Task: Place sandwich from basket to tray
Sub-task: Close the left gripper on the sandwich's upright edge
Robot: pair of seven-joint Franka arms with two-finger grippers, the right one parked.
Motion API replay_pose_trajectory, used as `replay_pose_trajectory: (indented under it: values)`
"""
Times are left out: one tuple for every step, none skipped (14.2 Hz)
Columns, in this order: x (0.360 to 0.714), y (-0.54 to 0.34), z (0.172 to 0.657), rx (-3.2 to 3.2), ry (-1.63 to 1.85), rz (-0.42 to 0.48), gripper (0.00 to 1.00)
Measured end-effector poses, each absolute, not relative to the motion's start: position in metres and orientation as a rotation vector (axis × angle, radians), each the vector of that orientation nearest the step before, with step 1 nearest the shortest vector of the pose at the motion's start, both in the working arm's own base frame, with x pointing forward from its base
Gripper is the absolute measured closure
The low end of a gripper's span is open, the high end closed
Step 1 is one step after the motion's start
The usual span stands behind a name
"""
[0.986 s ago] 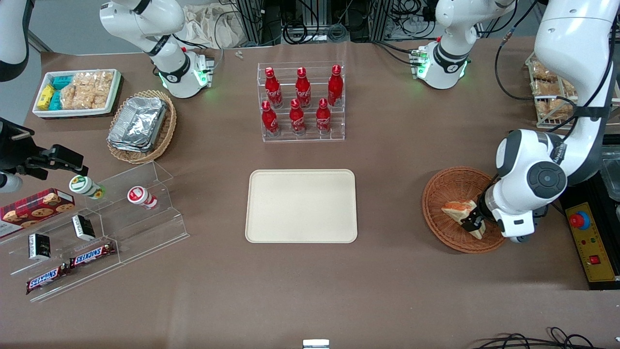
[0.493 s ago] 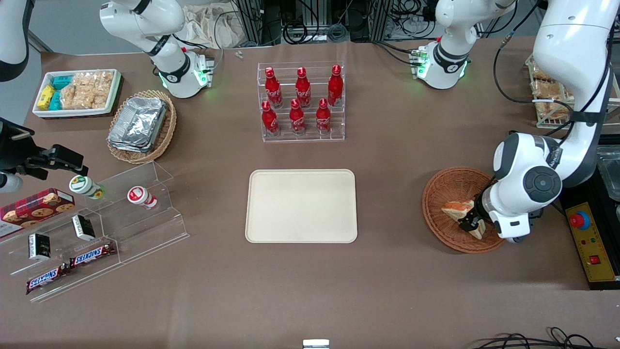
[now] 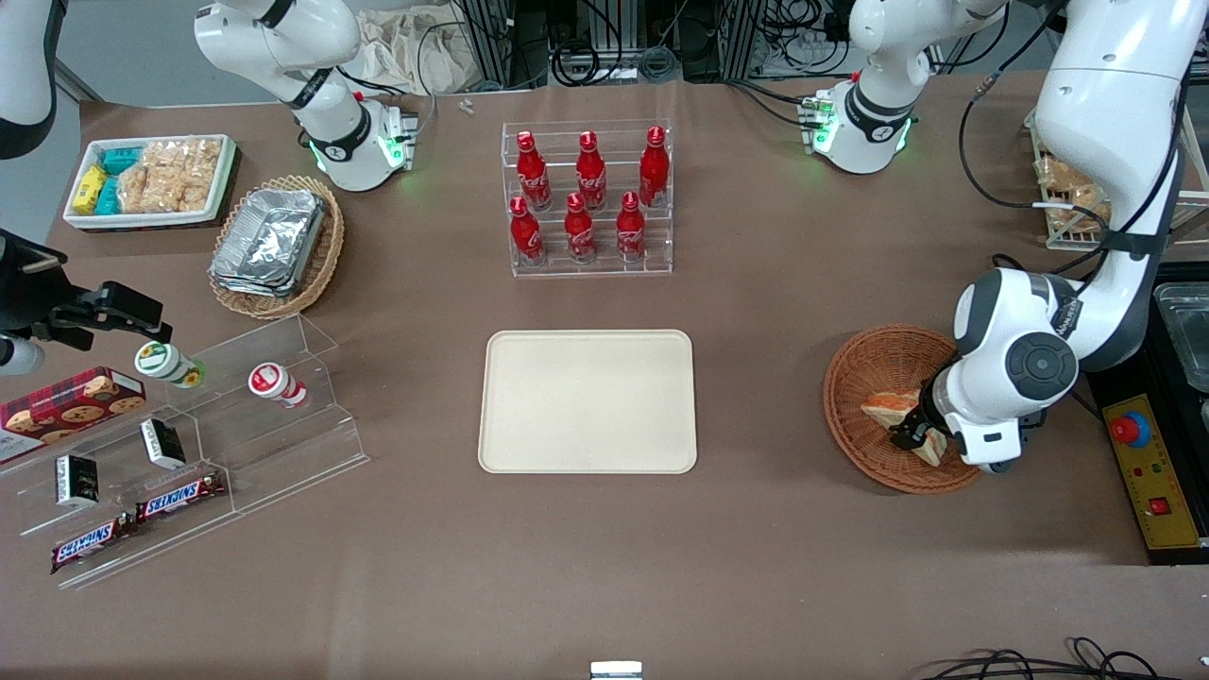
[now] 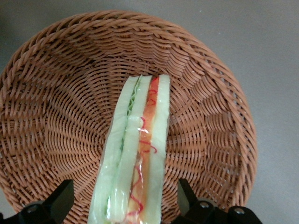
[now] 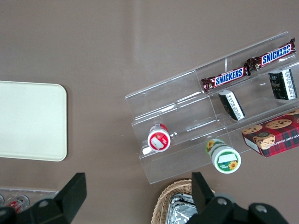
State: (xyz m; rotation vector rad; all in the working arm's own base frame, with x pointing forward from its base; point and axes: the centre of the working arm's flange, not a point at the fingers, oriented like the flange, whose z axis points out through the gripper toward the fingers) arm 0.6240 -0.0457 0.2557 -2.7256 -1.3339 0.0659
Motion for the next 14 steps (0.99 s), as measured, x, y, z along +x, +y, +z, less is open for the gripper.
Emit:
replay_pose_trajectory:
  values:
    - [0.624, -0.045, 0.253, -2.726, -1.334, 0.069, 0.00]
    - [0.624, -0.046, 0.251, -2.727, -1.333, 0.071, 0.00]
    - [0.624, -0.046, 0.250, -2.727, -1.333, 0.072, 0.05]
    - [0.624, -0.046, 0.250, -2.727, -1.333, 0.072, 0.06]
    - [0.624, -0.046, 0.250, -2.727, -1.333, 0.072, 0.12]
    - [0.624, -0.046, 0.250, -2.727, -1.332, 0.072, 0.24]
    - [0.624, -0.046, 0.250, -2.728, -1.332, 0.071, 0.35]
    - [0.624, -0.046, 0.250, -2.729, -1.332, 0.069, 0.47]
    - [0.625, -0.046, 0.251, -2.730, -1.333, 0.067, 0.56]
    - [0.625, -0.046, 0.252, -2.731, -1.336, 0.061, 0.63]
    - [0.627, -0.045, 0.255, -2.730, -1.343, 0.052, 0.67]
    - [0.629, -0.044, 0.259, -2.730, -1.350, 0.039, 0.68]
    - [0.632, -0.044, 0.265, -2.731, -1.357, 0.022, 0.69]
    - [0.634, -0.043, 0.271, -2.727, -1.363, 0.013, 0.69]
